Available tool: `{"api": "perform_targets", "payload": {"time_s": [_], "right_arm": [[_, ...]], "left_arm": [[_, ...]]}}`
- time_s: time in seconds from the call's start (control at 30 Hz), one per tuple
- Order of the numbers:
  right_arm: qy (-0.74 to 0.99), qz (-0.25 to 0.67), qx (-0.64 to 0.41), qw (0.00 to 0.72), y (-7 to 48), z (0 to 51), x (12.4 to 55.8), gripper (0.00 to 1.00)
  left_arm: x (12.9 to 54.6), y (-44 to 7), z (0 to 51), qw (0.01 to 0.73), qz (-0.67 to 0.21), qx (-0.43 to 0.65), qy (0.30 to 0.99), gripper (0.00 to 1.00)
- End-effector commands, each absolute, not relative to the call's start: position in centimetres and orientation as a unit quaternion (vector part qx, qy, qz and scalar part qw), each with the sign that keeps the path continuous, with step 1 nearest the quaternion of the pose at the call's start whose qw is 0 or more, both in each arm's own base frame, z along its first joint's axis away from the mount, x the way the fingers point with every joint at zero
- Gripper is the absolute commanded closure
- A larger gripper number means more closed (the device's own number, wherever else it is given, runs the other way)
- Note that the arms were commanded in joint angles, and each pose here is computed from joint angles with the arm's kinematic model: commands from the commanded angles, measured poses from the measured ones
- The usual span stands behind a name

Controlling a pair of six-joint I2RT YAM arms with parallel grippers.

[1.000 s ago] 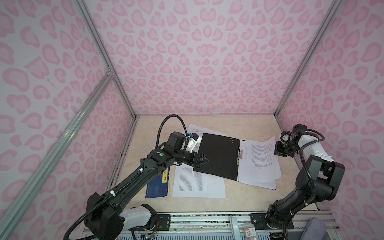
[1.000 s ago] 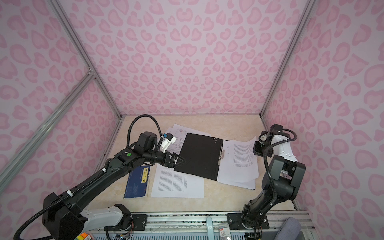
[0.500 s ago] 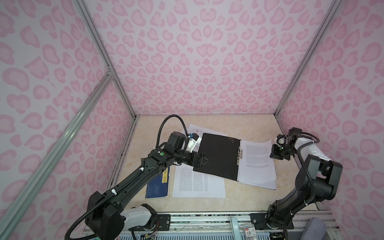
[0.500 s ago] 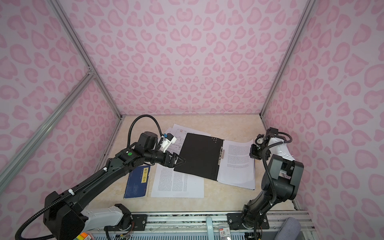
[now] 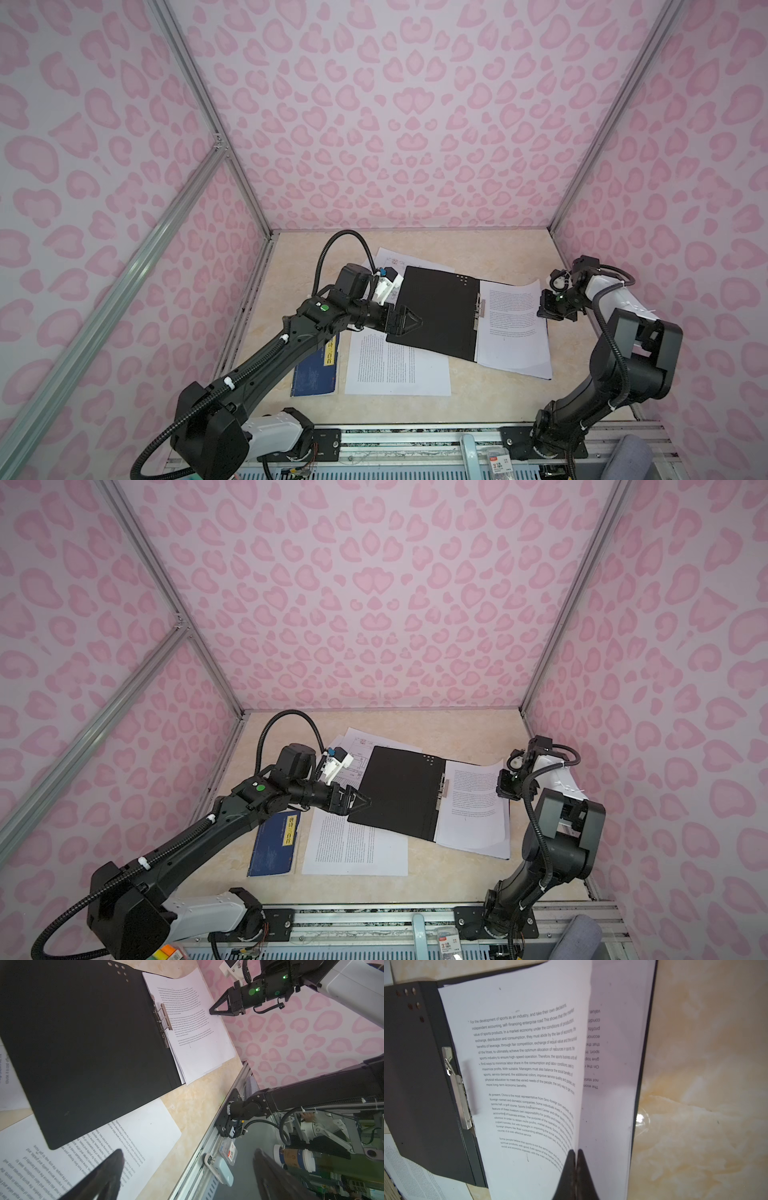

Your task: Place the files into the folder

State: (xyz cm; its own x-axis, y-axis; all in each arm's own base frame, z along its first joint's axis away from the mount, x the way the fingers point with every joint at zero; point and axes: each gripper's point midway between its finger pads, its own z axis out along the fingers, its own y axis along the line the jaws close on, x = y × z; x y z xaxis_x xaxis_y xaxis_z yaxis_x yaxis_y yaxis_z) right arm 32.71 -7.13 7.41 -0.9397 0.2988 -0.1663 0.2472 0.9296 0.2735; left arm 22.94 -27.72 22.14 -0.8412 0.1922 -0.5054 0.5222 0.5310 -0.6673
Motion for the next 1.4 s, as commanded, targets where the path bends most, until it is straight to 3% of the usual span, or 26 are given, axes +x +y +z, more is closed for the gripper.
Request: {"api": "perform_targets", "payload": {"time_s": [0.0, 0.83, 0.97, 1.03, 1.07, 1.1, 1.13, 1.37], "right_arm": [[0.976, 0.131, 0.145, 0.098, -6.9, 6.9, 32.5, 1.00], [0.972, 0.136, 0.175, 0.076, -6.6, 5.3, 31.7, 0.97], [0.973, 0.129, 0.179, 0.072, -6.8, 5.3, 31.6, 0.84], [0.973, 0.123, 0.182, 0.069, -7.0, 5.2, 31.5, 0.69], [0.973, 0.119, 0.186, 0.069, -7.2, 5.2, 31.5, 0.54], [0.972, 0.119, 0.188, 0.070, -7.3, 5.2, 31.5, 0.10], [0.971, 0.119, 0.193, 0.071, -7.3, 5.2, 31.5, 0.01], [0.959, 0.115, 0.231, 0.114, -8.3, 6.7, 32.4, 0.01]], "left_arm": [[23.0, -28.0, 22.3, 0.189, -0.445, 0.214, 0.849, 0.02], [22.9, -28.0, 22.6, 0.190, -0.450, 0.212, 0.846, 0.02], [22.9, -28.0, 22.5, 0.189, -0.450, 0.212, 0.847, 0.02], [22.9, -28.0, 22.5, 0.190, -0.450, 0.212, 0.847, 0.02], [22.9, -28.0, 22.4, 0.190, -0.449, 0.211, 0.847, 0.02], [22.9, -28.0, 22.4, 0.189, -0.448, 0.211, 0.848, 0.02], [23.0, -27.9, 22.4, 0.190, -0.447, 0.210, 0.849, 0.02], [23.4, -27.3, 22.3, 0.206, -0.430, 0.208, 0.854, 0.02]]}}
